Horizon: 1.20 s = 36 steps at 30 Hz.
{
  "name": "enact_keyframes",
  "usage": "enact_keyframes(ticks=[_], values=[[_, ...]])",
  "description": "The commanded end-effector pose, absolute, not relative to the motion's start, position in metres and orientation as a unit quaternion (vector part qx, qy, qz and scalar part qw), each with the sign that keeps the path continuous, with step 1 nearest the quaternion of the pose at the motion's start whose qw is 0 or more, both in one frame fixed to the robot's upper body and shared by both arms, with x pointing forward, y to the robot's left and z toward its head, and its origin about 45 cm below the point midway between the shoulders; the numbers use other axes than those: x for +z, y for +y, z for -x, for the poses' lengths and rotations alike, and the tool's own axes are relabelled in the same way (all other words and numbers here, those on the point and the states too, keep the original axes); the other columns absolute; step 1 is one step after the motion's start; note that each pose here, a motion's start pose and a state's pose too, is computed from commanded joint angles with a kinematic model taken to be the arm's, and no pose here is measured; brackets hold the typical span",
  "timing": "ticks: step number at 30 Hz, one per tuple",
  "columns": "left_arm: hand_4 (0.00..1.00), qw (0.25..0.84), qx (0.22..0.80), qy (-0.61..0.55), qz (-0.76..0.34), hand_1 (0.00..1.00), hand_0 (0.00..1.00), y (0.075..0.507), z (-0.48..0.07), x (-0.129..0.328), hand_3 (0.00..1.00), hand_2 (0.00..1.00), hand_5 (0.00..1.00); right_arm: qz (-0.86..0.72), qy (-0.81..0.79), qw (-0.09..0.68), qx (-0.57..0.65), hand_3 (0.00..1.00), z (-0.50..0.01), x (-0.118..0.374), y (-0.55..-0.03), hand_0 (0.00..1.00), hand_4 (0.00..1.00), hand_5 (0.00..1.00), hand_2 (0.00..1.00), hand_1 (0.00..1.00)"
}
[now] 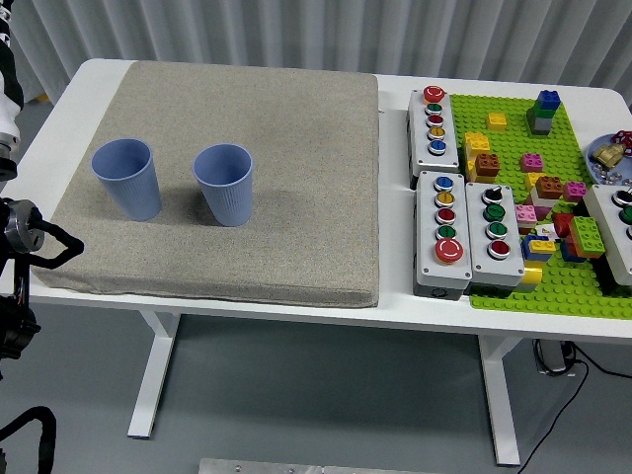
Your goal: Pick cup pour cup place
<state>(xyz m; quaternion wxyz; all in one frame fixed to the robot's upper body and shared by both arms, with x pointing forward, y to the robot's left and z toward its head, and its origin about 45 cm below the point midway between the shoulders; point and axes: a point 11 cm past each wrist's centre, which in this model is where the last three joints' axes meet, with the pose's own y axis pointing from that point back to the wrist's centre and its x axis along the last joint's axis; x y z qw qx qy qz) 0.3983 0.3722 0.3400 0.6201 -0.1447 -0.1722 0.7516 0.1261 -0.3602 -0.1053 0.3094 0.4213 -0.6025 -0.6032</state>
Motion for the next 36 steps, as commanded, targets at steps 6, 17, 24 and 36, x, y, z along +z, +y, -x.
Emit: enact_keyframes(ticks=[6, 17, 24, 36], values=[[0.815, 0.620, 0.752, -0.173, 0.143, 0.936, 0.960, 0.3737, -0.3963, 0.3394, 0.998, 0.998, 0.998, -0.421, -0.601, 0.312, -0.603, 0.624, -0.1246, -0.1054, -0.3611, 0.774, 0.213, 0.341, 0.756, 0.724], [0.830, 0.617, 0.753, -0.189, 0.131, 0.936, 0.960, 0.3736, -0.3968, 0.3410, 0.998, 0.998, 0.998, -0.420, -0.605, 0.307, -0.602, 0.624, -0.1261, -0.1049, -0.3623, 0.774, 0.212, 0.339, 0.756, 0.724], [0.956, 0.614, 0.752, -0.206, 0.123, 0.936, 0.957, 0.3727, -0.3966, 0.3445, 0.998, 0.998, 0.699, -0.421, -0.608, 0.304, -0.601, 0.624, -0.1271, -0.1043, -0.3640, 0.774, 0.213, 0.332, 0.755, 0.724], [0.970, 0.616, 0.750, -0.213, 0.114, 0.938, 0.955, 0.3717, -0.3968, 0.3441, 0.998, 0.998, 0.493, -0.420, -0.608, 0.303, -0.602, 0.624, -0.1276, -0.1044, -0.3634, 0.773, 0.210, 0.319, 0.754, 0.722]])
